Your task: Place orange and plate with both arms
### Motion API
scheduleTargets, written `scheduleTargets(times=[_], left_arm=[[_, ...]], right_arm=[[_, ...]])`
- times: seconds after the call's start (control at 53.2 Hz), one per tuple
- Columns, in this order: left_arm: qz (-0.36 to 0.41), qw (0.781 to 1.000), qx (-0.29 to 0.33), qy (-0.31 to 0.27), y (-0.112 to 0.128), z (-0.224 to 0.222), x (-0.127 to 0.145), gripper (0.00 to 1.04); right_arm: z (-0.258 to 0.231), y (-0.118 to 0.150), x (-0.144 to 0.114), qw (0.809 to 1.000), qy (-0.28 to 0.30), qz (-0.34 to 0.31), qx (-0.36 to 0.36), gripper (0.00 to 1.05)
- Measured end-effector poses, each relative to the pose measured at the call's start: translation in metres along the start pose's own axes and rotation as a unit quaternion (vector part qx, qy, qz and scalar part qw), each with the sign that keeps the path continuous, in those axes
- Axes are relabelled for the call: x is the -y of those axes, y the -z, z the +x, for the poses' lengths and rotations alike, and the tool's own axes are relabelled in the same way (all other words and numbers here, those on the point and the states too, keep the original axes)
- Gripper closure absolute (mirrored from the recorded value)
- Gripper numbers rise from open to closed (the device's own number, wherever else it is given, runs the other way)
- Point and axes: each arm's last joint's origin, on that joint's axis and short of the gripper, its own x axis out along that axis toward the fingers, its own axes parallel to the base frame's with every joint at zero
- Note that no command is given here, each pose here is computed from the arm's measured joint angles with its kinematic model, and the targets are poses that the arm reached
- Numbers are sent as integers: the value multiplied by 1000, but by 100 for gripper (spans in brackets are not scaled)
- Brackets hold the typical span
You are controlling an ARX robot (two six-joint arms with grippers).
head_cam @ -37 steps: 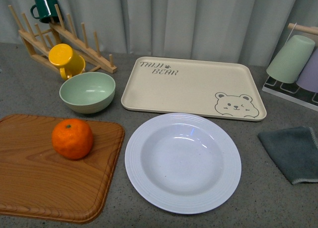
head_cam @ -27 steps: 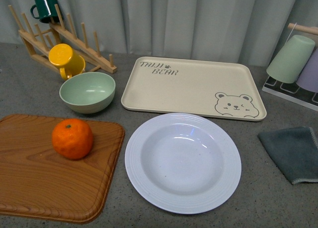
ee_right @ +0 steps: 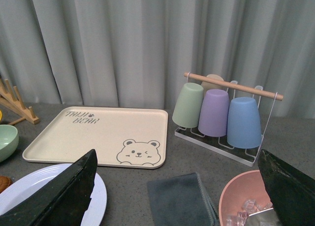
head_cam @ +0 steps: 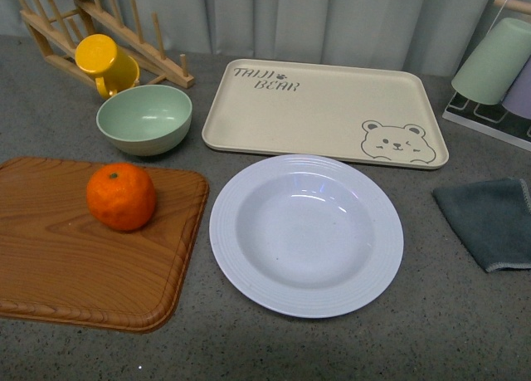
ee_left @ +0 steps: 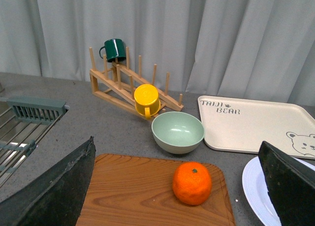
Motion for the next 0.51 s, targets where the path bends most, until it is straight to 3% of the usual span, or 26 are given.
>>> scheduleTargets(times=[0.507], left_arm=[[0, 1000, 0, 0, 0, 0, 0, 6]], right_arm=[[0, 0, 0, 1000, 0, 0, 0, 9]])
